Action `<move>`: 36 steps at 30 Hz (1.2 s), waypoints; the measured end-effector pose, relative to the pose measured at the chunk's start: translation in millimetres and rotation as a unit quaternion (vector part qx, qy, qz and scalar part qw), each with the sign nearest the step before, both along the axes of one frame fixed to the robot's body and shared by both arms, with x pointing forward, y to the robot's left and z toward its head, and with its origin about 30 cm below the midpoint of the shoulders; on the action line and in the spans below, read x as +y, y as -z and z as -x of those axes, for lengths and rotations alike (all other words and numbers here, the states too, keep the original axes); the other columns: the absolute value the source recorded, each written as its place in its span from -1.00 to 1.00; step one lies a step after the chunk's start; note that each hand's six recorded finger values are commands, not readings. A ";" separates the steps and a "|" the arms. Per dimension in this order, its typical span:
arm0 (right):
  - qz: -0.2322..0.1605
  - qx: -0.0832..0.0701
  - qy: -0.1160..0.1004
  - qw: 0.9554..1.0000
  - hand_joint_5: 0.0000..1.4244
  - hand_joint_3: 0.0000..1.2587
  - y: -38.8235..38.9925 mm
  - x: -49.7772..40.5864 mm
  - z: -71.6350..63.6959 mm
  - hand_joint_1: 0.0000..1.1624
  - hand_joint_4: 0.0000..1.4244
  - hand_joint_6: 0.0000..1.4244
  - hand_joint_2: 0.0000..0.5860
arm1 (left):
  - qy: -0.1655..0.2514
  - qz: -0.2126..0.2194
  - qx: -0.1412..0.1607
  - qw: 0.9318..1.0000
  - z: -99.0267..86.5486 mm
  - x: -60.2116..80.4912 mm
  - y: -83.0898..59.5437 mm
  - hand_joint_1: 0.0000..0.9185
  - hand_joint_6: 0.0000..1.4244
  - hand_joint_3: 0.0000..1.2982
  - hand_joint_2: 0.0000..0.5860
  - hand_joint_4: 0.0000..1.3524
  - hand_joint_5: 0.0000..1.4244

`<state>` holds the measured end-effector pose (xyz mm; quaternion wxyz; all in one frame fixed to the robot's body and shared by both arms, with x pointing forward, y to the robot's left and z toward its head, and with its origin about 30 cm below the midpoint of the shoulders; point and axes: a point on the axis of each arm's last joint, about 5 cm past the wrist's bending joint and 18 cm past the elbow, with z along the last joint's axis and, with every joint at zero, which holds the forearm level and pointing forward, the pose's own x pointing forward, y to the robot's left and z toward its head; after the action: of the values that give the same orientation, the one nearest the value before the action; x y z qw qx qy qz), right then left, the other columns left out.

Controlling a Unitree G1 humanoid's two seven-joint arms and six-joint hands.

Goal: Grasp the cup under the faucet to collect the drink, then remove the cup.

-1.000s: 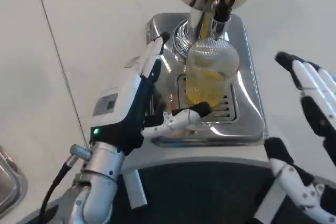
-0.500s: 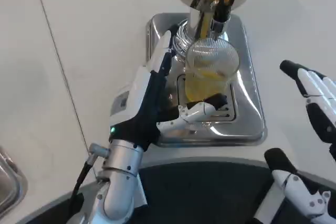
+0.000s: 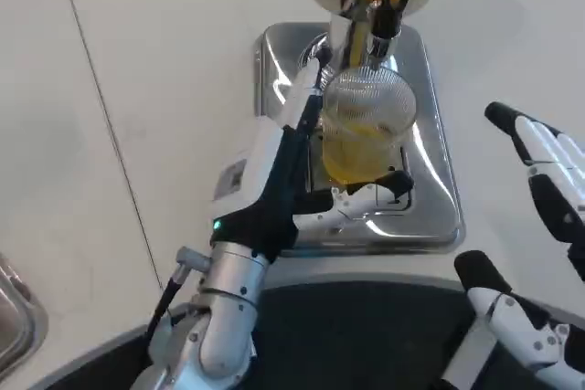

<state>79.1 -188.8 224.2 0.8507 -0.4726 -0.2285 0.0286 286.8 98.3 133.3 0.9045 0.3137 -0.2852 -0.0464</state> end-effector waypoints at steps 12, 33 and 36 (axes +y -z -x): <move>-0.011 0.008 0.013 1.000 -1.00 -1.00 2.2 2.0 1.1 -0.49 -1.00 -1.00 0.61 | 0.008 0.007 0.002 1.000 -9.6 -15.8 -4.9 -0.07 -0.64 -1.00 -0.85 -1.00 -0.67; -0.035 0.031 0.017 0.999 -1.00 -1.00 0.5 1.6 -5.9 -0.48 -1.00 -0.99 0.55 | -0.041 -0.006 -0.008 0.999 -25.9 -30.8 -8.9 0.17 0.28 -0.72 -0.82 -0.61 -0.11; -0.034 0.033 0.019 0.999 -1.00 -1.00 -0.5 0.4 -7.4 -0.48 -1.00 -0.99 0.55 | -0.037 -0.015 -0.009 0.999 -24.7 -34.3 -7.6 0.18 0.38 -0.64 -0.84 -0.53 -0.05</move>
<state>86.4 -188.3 224.7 0.8736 -0.4467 -0.1918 0.0206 311.5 64.0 140.9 0.8982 0.3379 -0.2807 -0.0142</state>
